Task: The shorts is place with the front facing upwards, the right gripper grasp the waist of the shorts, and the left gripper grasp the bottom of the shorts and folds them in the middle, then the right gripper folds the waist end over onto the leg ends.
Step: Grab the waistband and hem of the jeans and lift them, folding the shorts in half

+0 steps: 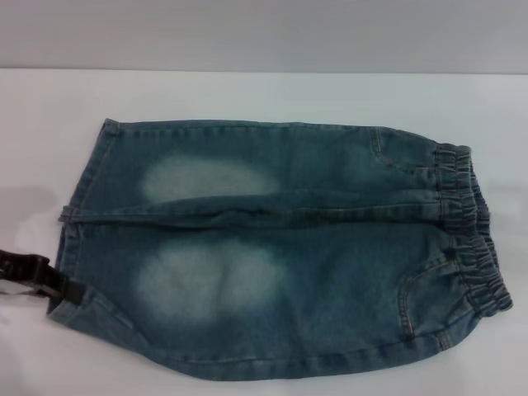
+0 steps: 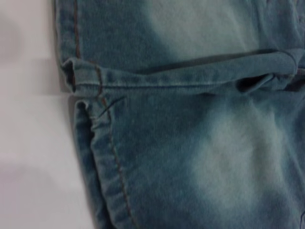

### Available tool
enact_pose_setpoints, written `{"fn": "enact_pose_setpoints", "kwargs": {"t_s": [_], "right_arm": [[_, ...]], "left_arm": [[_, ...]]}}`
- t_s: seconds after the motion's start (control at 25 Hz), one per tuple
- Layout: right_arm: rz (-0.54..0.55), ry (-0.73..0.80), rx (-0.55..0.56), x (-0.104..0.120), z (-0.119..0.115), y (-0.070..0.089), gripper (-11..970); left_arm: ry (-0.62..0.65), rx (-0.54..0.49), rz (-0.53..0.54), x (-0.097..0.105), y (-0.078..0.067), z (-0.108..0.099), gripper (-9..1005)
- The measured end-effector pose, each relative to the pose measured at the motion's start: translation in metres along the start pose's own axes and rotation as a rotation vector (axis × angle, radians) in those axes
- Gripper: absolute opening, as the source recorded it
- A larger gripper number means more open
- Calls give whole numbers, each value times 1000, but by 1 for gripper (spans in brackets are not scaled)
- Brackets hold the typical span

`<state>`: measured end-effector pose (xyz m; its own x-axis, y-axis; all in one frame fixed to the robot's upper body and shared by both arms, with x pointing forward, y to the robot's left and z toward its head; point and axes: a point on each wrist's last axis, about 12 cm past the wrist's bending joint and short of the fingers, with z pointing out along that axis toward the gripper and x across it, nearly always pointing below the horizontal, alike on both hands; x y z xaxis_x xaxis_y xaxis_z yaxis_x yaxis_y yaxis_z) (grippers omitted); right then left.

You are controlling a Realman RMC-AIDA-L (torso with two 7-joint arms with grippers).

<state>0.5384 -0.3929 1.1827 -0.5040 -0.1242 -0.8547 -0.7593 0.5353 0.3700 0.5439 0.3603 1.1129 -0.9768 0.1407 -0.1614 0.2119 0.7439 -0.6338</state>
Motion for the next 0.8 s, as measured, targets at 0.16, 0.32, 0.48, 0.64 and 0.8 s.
{"fn": "enact_pose_setpoints", "kwargs": {"t_s": [0.16,0.32,0.48,0.64,0.8], "right_arm": [[-1,220,17,-6,7,-3,692],[-34,410,21,-5,18,-2,688],[-41,512,43,-4,29,-4,684],[-31,587,120,-1,43,-10,680],[-41,654,115,4,60,-10,676]], "left_arm": [[-10,3,8,-4,-2,-1,44],[-10,3,12,-6,-3,-1,44],[-9,6,17,-7,-5,0,44],[-9,6,19,-8,-6,0,44],[-13,5,17,-9,-5,2,43]]}}
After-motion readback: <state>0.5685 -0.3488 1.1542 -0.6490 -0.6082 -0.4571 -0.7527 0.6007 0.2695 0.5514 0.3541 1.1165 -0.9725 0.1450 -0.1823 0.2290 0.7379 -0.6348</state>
